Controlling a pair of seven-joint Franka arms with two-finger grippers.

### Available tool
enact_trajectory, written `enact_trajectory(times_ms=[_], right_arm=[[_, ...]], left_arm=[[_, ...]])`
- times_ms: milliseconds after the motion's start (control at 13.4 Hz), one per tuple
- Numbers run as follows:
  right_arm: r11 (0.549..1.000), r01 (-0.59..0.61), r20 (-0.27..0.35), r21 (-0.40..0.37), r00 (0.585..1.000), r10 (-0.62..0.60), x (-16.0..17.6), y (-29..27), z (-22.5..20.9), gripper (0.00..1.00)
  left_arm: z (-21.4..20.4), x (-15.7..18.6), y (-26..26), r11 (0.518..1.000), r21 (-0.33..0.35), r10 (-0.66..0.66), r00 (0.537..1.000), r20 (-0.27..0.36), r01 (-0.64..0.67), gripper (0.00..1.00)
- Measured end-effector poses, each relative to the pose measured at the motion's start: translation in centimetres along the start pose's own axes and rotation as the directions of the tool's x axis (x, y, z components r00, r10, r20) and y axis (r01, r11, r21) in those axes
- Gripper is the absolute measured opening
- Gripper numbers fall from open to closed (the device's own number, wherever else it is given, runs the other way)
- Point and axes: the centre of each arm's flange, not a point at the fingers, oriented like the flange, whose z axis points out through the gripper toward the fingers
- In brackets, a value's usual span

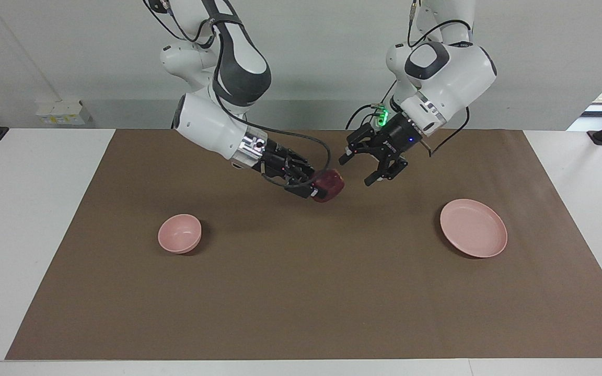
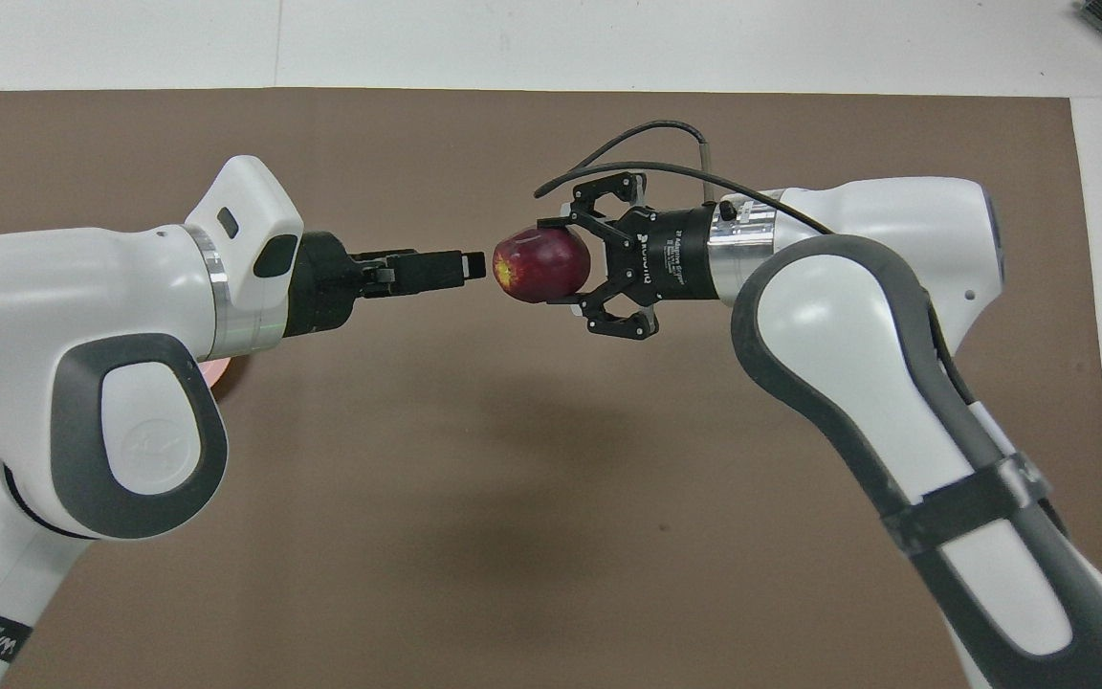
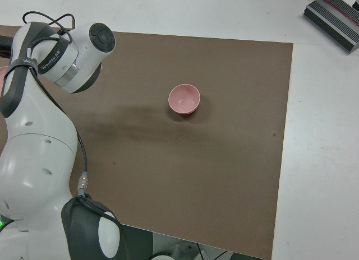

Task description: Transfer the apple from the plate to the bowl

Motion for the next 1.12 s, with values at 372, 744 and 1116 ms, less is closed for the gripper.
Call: enact_trajectory(times_ms=[372, 744, 1116], right_arm=[[0.949, 0.245, -0.227, -0.199, 0.93, -0.288, 5.2, 0.6, -2.1, 0.71], [0.728, 0.455, -0.257, -0.513, 0.727, -0.636, 15.3, 3.4, -7.8, 0.71], [0.465, 0.551, -0.123, -0.693, 0.545, -0.829, 22.7, 5.7, -14.6, 0.71]], left_arm=[[0.4, -0.8, -1.4, 0.95, 0.287, 0.086, 0.988, 0.126, -0.119, 1.0], [-1.9, -0.7, -6.8, 0.854, 0.495, 0.04, 0.969, 0.242, -0.159, 1.0], [-4.3, 0.1, -10.0, 0.797, 0.593, -0.021, 0.975, 0.219, -0.116, 1.0]])
